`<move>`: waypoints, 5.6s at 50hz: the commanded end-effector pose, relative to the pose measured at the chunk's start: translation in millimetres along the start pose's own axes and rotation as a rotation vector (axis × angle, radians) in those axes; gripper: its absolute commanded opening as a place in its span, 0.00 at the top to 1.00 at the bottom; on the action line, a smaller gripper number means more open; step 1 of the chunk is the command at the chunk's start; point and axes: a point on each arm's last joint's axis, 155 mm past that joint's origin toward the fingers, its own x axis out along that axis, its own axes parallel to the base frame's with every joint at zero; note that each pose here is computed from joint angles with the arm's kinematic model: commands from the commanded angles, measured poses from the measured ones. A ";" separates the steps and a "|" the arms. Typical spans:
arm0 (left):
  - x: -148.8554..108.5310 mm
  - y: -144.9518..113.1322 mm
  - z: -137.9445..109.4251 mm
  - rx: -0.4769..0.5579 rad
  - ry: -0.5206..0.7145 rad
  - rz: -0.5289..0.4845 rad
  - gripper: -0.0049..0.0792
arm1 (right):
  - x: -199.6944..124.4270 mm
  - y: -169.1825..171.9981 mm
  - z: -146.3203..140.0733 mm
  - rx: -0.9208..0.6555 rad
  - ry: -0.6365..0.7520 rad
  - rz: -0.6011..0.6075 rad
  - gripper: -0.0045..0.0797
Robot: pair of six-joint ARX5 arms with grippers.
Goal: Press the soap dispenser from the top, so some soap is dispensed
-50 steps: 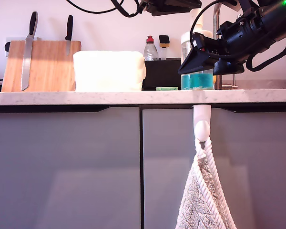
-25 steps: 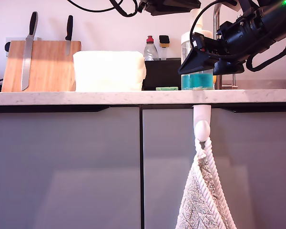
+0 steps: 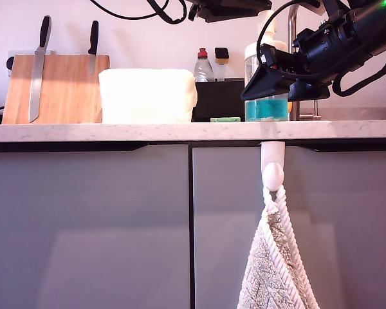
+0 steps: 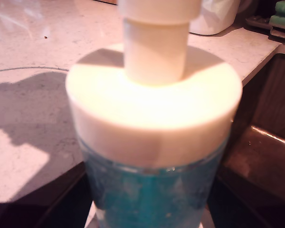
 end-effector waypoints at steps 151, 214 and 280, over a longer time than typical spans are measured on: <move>14.5 14.4 -33.9 -0.045 0.135 -0.013 0.80 | 0.4 3.7 -9.8 -0.001 0.028 0.008 0.72; 30.3 17.0 -106.0 -0.087 0.327 -0.014 0.80 | 0.3 3.5 -12.7 -0.005 0.039 0.007 0.72; 26.1 0.6 -91.1 -0.082 0.302 -0.098 0.80 | 0.1 5.1 -16.2 -0.025 0.053 0.014 0.72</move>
